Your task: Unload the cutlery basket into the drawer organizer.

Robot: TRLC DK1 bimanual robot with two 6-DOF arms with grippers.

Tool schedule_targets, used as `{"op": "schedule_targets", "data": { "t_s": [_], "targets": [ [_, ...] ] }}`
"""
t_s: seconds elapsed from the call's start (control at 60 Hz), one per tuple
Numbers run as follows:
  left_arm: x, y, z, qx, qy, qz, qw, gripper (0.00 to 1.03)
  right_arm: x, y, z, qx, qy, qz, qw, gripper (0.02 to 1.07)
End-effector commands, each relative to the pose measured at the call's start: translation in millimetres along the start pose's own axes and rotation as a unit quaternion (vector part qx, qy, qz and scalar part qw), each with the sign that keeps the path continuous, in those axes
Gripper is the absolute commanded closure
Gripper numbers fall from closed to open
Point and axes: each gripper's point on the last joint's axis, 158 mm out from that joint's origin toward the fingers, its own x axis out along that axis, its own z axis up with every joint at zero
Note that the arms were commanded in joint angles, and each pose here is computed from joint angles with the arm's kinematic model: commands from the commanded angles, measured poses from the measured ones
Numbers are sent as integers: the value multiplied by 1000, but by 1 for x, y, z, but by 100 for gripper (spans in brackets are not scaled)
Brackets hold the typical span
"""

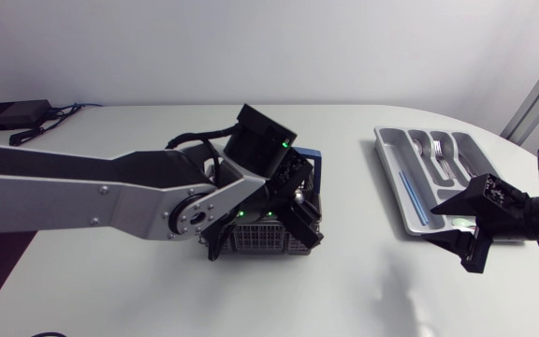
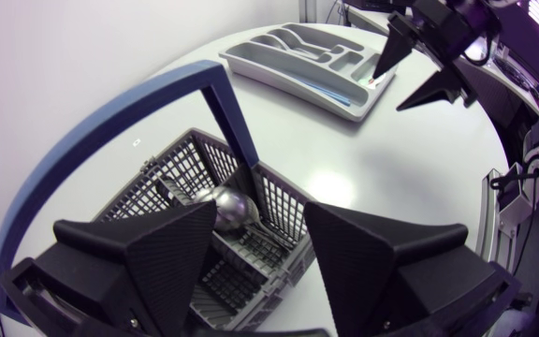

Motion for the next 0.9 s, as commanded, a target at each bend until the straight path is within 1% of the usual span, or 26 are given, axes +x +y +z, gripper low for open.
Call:
{"op": "schedule_targets", "data": {
  "t_s": [0.0, 0.183, 0.317, 0.367, 0.433, 0.533, 0.6, 0.633, 0.717, 0.767, 0.883],
  "targets": [
    [9, 14, 9, -28, -5, 17, 999, 37, 3, 20, 4, 14, -7, 13, 1000, 29],
    [26, 30, 5, -63, 23, 28, 997, 37, 6, 41, 16, 19, -18, 22, 999, 29],
    [30, 31, 3, -73, 33, 27, 996, 38, 9, 52, 19, 15, -20, 27, 999, 29],
    [32, 32, 1, -76, 36, 27, 996, 43, 8, 52, 19, 14, -20, 27, 999, 29],
    [32, 29, -3, -79, 42, 17, 996, 45, 9, 53, 19, 13, -19, 27, 999, 29],
    [35, 27, -6, -78, 47, 14, 996, 56, 9, 53, 19, 14, -18, 27, 999, 28],
    [36, 21, -9, -76, 52, 4, 996, 62, 8, 54, 19, 14, -19, 26, 999, 26],
    [37, 18, -11, -75, 55, 0, 996, 63, 8, 55, 19, 13, -20, 26, 999, 26],
    [38, 14, -13, -73, 59, -5, 996, 70, 9, 57, 18, 13, -19, 26, 999, 26],
    [38, 10, -12, -71, 60, -10, 996, 72, 10, 59, 17, 13, -19, 28, 999, 26],
    [38, 0, -12, -65, 62, -25, 996, 72, 10, 61, 17, 11, -20, 28, 999, 26]
  ]
}}
